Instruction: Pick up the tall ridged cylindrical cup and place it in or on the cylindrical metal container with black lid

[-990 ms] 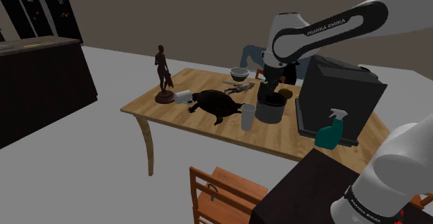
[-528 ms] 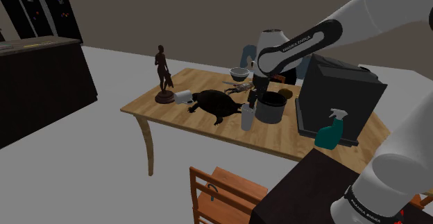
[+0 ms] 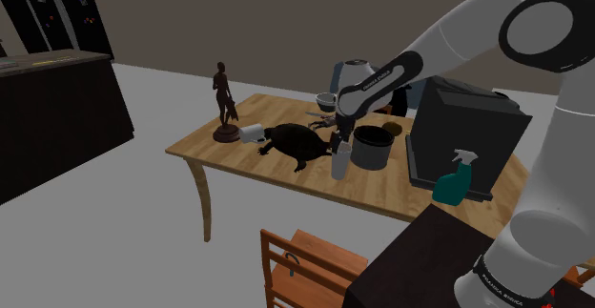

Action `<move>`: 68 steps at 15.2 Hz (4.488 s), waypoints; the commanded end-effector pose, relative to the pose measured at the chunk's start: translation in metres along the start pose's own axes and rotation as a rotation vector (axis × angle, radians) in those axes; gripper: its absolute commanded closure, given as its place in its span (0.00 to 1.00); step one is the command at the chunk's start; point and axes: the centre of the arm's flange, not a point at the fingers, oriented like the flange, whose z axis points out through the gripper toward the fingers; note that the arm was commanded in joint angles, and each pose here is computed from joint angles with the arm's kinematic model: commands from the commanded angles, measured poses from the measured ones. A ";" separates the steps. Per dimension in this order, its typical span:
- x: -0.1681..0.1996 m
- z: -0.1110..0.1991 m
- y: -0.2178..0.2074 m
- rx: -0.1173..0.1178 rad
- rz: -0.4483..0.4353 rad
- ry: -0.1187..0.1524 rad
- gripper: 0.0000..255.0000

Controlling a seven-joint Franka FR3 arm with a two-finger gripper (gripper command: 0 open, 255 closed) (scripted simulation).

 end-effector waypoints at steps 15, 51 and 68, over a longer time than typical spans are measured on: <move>0.005 0.049 0.002 -0.004 -0.002 0.002 0.00; 0.015 -0.088 0.015 -0.004 -0.002 0.002 1.00; 0.019 -0.174 0.036 -0.004 -0.002 0.002 1.00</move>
